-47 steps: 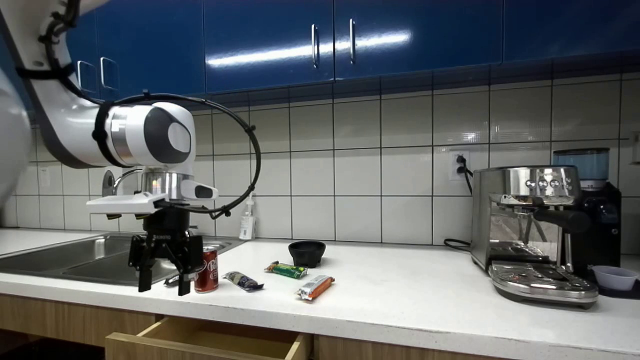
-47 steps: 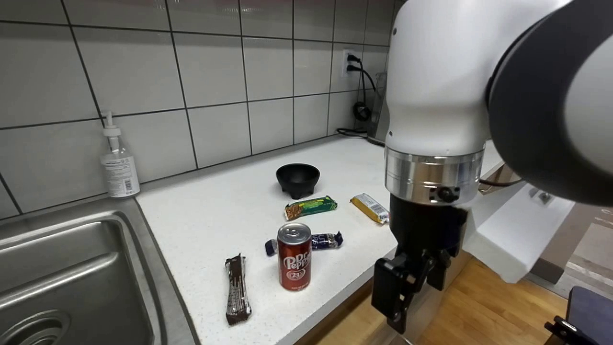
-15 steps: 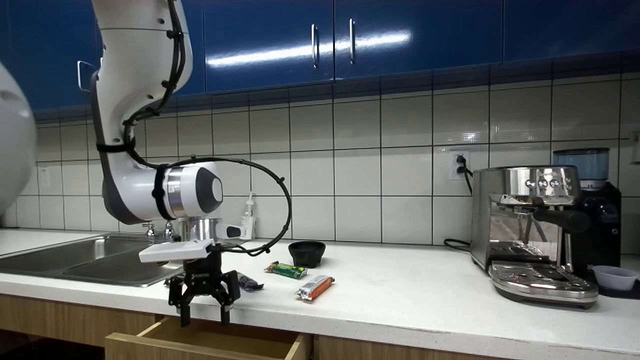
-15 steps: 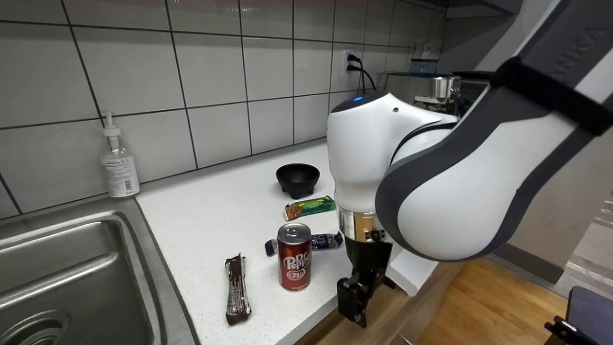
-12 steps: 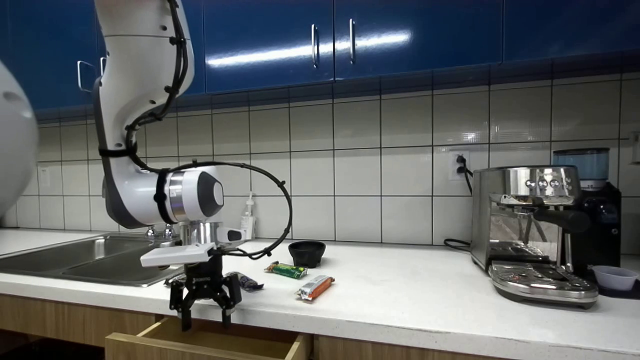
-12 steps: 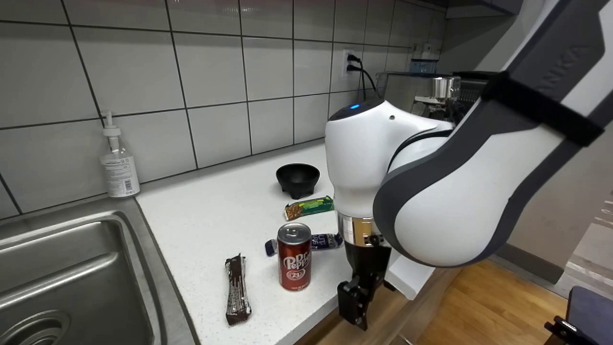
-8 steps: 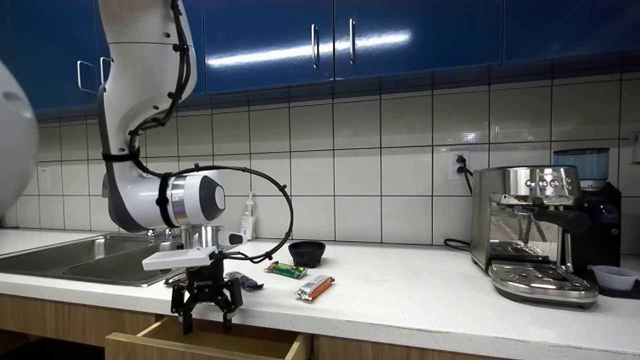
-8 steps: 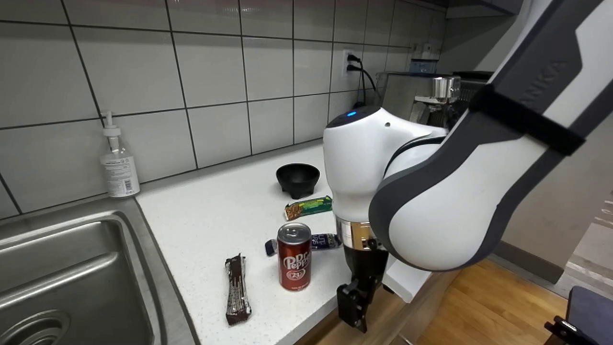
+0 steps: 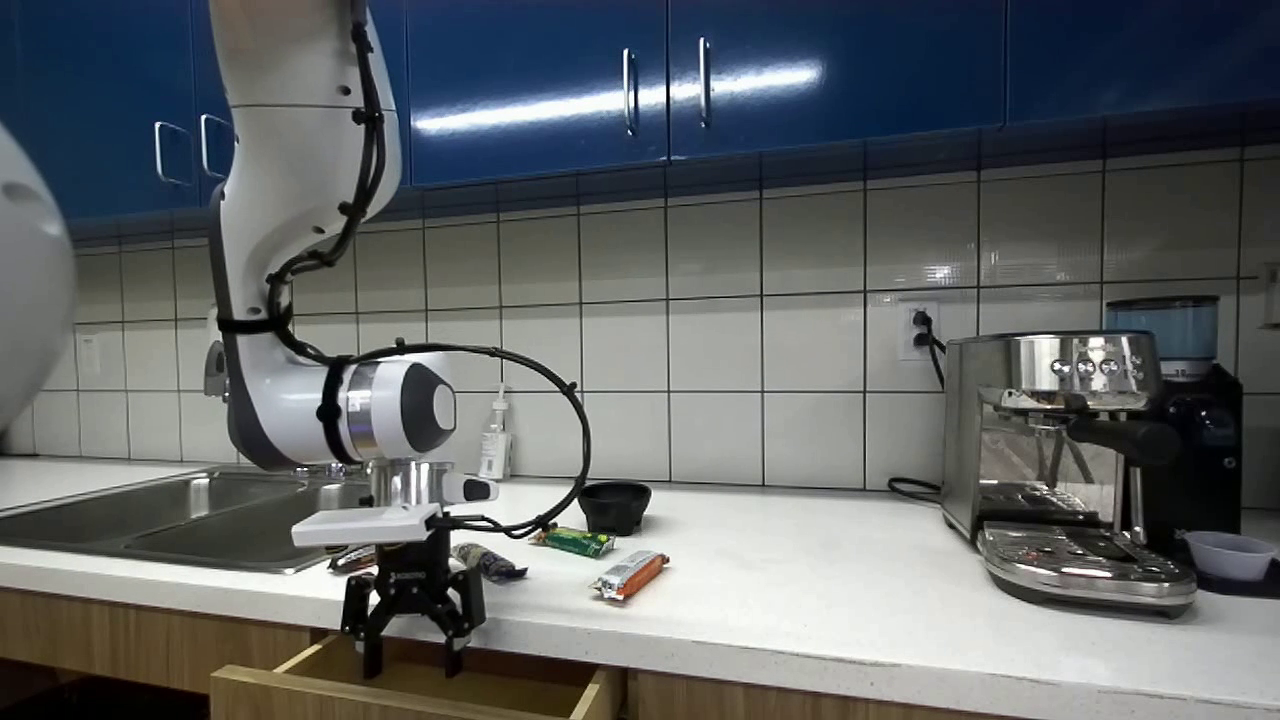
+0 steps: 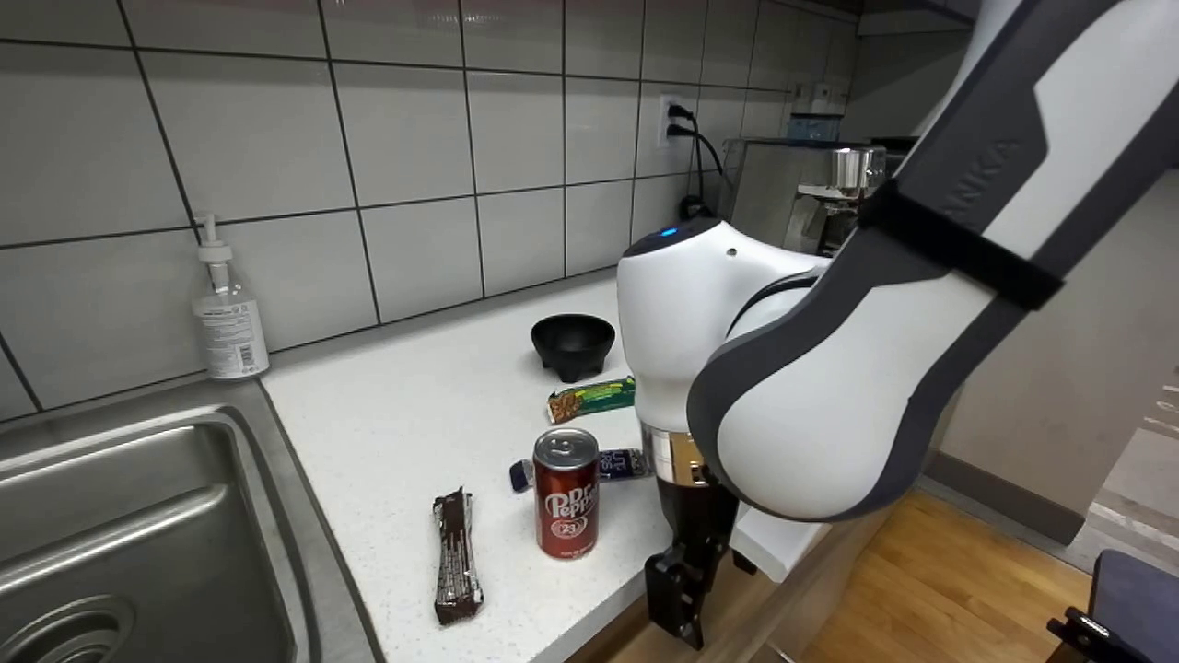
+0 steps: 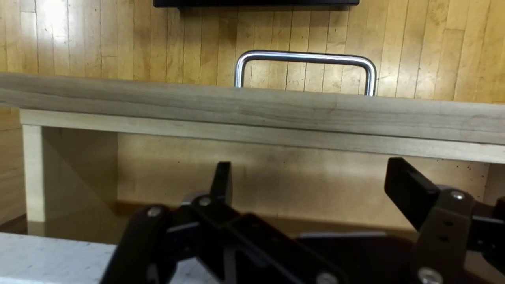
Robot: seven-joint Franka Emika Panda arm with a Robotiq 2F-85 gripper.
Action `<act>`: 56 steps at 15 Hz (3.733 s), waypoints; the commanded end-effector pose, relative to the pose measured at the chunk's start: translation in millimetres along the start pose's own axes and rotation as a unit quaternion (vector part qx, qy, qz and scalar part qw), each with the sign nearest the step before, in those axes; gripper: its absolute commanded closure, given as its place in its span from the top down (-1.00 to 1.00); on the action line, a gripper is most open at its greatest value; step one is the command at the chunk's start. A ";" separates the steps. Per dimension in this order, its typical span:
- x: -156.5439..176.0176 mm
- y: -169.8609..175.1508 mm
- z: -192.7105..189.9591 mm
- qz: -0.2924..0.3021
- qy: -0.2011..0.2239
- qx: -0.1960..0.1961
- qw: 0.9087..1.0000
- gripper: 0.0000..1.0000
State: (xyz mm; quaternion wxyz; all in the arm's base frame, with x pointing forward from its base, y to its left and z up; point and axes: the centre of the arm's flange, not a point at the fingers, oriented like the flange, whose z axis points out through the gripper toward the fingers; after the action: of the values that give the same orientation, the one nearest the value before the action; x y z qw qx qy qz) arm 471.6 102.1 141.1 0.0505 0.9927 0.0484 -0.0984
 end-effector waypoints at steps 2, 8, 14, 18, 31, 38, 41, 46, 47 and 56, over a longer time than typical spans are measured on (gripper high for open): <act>13.6 5.1 -0.7 -0.021 -0.026 0.033 0.999 1.00; 21.4 11.6 0.3 -0.031 -0.040 0.048 0.998 1.00; 26.8 13.5 0.2 -0.041 -0.038 0.046 0.997 1.00; 28.4 13.6 0.9 -0.043 -0.047 0.047 0.997 1.00; 21.0 10.6 7.5 -0.035 -0.038 0.037 0.998 1.00; 22.3 8.6 15.3 -0.031 -0.006 0.050 0.998 1.00; 20.9 8.3 19.3 -0.027 -0.001 0.053 0.998 1.00; 13.4 8.5 20.9 -0.025 -0.008 0.055 0.998 1.00; 11.2 8.5 20.8 -0.027 -0.009 0.056 0.998 1.00; -17.1 4.5 24.2 -0.013 -0.026 0.066 0.997 1.00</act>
State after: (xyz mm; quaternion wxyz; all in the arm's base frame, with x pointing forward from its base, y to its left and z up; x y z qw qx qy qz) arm 476.1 91.9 113.2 -0.0029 0.9911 0.0578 -0.1203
